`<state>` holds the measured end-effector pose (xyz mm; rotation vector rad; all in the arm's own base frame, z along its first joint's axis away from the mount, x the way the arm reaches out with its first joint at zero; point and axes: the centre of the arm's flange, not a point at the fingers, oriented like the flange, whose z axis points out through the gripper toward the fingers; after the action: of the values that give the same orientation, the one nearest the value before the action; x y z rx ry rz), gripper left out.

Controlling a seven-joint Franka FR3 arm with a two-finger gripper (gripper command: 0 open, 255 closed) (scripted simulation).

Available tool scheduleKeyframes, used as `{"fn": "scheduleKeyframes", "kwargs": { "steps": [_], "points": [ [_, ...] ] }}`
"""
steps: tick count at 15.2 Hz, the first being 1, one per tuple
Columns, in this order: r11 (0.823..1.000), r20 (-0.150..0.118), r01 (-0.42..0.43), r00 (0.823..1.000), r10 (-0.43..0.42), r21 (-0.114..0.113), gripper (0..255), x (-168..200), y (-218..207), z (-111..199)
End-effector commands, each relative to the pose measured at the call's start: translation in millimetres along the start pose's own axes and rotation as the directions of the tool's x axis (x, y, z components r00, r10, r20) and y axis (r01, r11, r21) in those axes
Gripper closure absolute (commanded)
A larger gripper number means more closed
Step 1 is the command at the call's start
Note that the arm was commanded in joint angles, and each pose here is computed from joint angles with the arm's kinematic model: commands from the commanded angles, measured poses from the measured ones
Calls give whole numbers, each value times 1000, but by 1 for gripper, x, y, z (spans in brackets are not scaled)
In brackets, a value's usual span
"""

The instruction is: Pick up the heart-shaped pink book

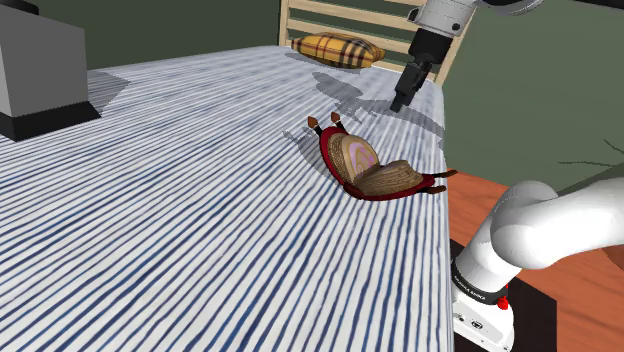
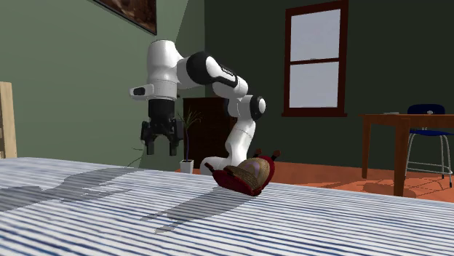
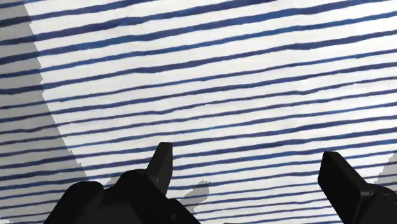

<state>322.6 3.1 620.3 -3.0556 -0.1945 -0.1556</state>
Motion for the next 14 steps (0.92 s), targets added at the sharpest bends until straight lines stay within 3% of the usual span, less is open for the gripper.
{"fn": "scheduleKeyframes", "kwargs": {
  "steps": [1, 4, 7, 10, 14],
  "points": [
    [1000, 0, 0, 1000, 0, 0, 0, 0, 0, 0],
    [991, -78, -126, 989, 130, 50, 0, -44, -18, -4],
    [963, -147, -246, 954, 260, 108, 0, -85, -42, -5],
    [918, -208, -355, 898, 387, 174, 0, -123, -71, -4],
    [833, -271, -482, 792, 547, 272, 0, -166, -117, 0]
  ]
}}
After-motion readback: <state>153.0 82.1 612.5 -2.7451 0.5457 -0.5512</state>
